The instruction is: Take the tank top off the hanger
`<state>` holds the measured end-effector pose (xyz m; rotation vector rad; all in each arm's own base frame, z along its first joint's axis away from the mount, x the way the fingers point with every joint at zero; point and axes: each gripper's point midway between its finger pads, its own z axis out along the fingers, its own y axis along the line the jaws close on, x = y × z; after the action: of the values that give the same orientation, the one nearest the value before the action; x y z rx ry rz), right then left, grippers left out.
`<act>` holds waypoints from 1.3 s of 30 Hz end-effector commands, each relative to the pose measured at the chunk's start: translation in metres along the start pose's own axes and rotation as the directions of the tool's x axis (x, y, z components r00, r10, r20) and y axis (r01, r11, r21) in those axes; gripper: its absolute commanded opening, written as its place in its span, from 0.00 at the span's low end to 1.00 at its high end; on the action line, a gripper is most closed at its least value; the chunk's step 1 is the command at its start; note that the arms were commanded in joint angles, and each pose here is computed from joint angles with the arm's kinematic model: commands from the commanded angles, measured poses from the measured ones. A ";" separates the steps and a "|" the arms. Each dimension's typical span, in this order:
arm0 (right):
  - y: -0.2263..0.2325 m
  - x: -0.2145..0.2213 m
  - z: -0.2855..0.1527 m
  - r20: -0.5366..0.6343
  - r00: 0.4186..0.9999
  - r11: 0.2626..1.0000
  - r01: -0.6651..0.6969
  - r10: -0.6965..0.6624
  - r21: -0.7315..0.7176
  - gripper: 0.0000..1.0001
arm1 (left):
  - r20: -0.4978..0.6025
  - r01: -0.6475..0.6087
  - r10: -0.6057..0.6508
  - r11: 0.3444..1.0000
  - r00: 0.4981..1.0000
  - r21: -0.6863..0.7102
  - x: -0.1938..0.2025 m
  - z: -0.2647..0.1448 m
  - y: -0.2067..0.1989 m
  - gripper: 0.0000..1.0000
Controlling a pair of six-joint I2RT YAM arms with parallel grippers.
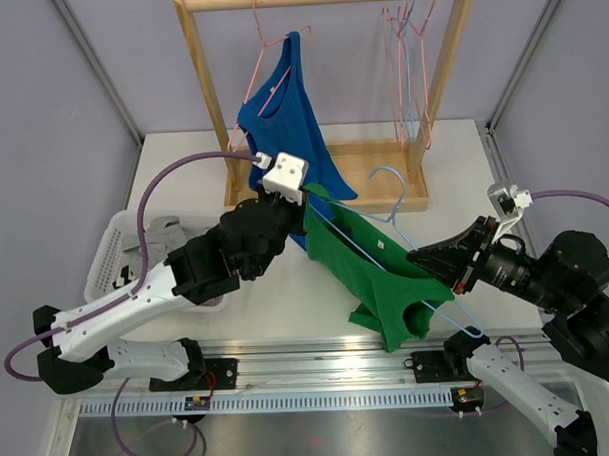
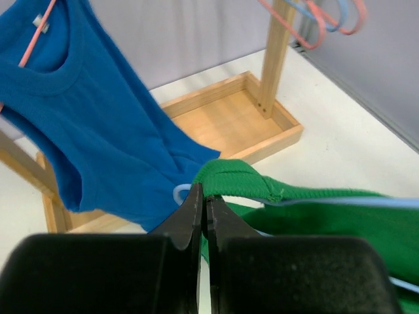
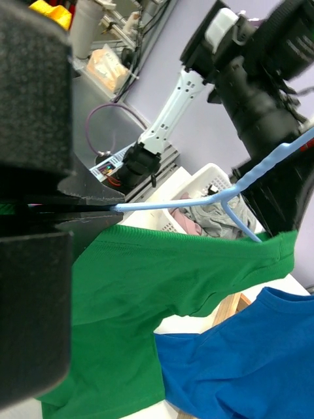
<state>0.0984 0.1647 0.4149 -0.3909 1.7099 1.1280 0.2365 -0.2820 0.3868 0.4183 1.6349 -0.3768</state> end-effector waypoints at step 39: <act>-0.140 -0.145 0.083 0.335 0.901 0.791 0.015 -0.276 0.612 0.00 | -0.401 0.253 -0.194 0.962 0.895 0.099 0.158 -0.050 -0.019 0.99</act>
<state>0.2731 0.1279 0.5045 0.1155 1.2800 0.6527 0.1618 -0.2776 0.1927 0.5586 2.1320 -0.6054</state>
